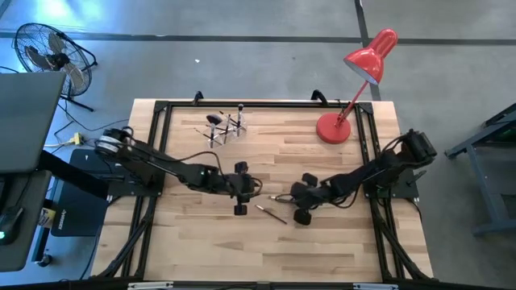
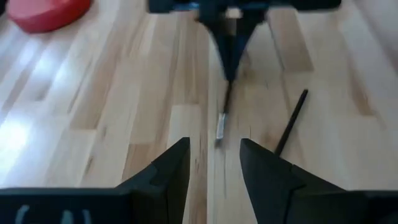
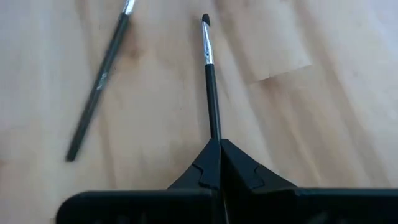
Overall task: Put items in baskets/containers
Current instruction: Put the eyeshadow brush sponge into the transparent organizer
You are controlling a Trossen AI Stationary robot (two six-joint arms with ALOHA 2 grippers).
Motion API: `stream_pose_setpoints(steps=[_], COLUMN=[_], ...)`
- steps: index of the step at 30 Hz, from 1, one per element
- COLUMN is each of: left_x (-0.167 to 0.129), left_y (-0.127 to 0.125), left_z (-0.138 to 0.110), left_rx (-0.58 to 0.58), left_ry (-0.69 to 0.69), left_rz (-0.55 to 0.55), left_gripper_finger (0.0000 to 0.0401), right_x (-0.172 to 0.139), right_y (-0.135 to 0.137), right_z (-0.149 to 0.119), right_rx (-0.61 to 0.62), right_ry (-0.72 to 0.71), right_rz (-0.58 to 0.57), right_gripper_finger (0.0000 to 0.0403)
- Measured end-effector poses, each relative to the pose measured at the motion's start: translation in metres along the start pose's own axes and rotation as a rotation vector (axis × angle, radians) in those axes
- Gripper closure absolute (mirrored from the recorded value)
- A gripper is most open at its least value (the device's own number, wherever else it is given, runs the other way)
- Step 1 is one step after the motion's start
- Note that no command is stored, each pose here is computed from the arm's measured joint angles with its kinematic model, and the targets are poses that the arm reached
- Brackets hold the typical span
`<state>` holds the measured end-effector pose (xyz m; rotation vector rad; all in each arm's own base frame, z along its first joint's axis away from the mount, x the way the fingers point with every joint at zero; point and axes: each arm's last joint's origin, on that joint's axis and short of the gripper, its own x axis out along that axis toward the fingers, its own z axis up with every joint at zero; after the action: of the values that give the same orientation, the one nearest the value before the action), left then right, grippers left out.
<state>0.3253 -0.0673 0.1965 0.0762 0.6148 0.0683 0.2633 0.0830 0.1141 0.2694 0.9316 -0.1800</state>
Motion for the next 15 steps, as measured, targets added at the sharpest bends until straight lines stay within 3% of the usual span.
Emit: stream_pose_setpoints(steps=[6,9,15], left_x=[0.025,0.044,0.066], left_y=[0.004,0.012,0.019], left_z=[-0.004,-0.004,0.014], left_rx=[0.032,0.023,0.027], left_ry=[0.06,0.167,0.219], left_rz=[0.023,0.008,-0.059], left_gripper_finger=[0.0263,0.0263,0.0263], right_x=[0.002,0.003,0.003], right_y=[-0.01,-0.011,-0.012], right_z=[0.002,0.006,0.006], right_rx=[-0.009,-0.005,0.003], right_ry=[-0.012,-0.03,-0.038], right_rz=[-0.013,-0.011,-0.018], right_gripper_finger=[0.0401,0.0401,0.0402])
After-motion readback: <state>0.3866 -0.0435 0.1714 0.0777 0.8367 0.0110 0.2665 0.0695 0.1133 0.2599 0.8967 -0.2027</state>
